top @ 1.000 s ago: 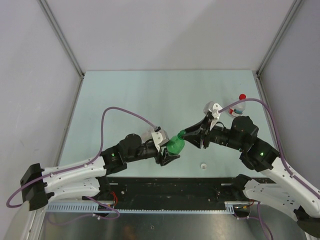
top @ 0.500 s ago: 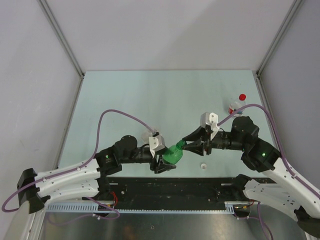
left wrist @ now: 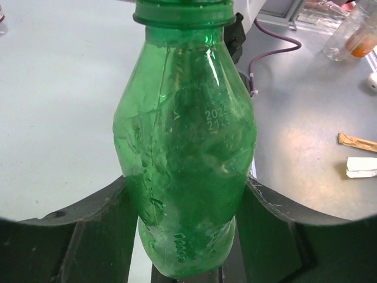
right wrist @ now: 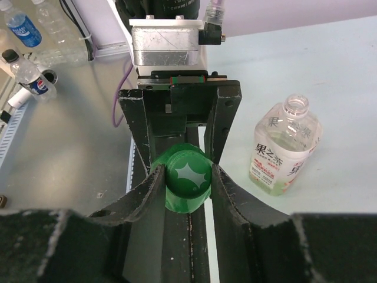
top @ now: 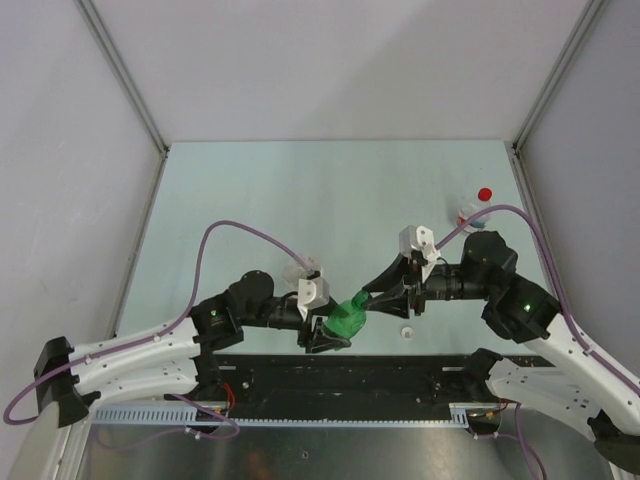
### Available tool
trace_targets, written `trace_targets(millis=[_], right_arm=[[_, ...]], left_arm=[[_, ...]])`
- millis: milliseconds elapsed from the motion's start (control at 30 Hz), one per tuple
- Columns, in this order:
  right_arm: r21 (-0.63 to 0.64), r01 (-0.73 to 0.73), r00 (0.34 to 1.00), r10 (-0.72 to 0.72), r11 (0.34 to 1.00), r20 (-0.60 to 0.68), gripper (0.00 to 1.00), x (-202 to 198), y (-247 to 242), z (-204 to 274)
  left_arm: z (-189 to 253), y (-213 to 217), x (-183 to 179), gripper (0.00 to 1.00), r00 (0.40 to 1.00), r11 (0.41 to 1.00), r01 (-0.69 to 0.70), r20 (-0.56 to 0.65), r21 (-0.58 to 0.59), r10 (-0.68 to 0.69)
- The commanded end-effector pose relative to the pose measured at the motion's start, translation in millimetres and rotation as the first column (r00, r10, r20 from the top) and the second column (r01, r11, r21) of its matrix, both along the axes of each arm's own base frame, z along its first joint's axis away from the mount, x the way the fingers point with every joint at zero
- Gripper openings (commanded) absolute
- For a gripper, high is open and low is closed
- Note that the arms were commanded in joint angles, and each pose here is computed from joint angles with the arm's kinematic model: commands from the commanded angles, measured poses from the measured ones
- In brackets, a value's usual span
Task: Screw on the bottle caps
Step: Screw the bottle cap onto the plastic bottle.
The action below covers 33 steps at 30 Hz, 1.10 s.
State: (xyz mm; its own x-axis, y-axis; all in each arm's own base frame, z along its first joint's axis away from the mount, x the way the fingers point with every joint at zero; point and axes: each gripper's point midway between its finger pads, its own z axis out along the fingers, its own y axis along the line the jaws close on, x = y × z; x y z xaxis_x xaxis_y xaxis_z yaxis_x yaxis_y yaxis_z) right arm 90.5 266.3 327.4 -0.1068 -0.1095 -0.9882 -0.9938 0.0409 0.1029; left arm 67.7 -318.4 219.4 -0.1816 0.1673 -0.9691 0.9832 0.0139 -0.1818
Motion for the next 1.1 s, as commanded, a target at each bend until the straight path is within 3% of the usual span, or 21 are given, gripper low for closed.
trace_targets(millis=[0,167,600,933,1067], right_arm=[[-0.04,0.023,0.998,-0.025,0.999,-0.063,0.11,-5.8,-6.5,-1.6],[-0.066,0.138,0.99,-0.141,0.988,-0.03,0.11,12.2,-15.3,0.0],[-0.115,0.011,0.999,-0.015,0.993,-0.031,0.11,-4.7,-14.0,-14.1],[-0.155,-0.003,0.999,-0.004,0.988,-0.045,0.18,-4.6,-13.8,-25.0],[-0.163,-0.009,0.999,0.004,0.987,-0.035,0.27,-5.2,-14.6,-27.1]], left_arm=[[57.8,-5.1,-3.3,0.0,0.994,0.979,0.052,0.109,-0.197,-0.031],[46.8,-6.7,-3.4,0.0,0.995,0.984,0.053,0.091,-0.171,-0.037],[48.0,-11.2,3.6,0.0,0.997,0.986,0.021,0.075,-0.166,-0.009],[53.0,-13.9,5.8,0.0,0.994,0.984,0.029,0.106,-0.174,-0.011],[58.8,-11.8,5.7,0.0,0.993,0.981,0.028,0.122,-0.193,-0.004]])
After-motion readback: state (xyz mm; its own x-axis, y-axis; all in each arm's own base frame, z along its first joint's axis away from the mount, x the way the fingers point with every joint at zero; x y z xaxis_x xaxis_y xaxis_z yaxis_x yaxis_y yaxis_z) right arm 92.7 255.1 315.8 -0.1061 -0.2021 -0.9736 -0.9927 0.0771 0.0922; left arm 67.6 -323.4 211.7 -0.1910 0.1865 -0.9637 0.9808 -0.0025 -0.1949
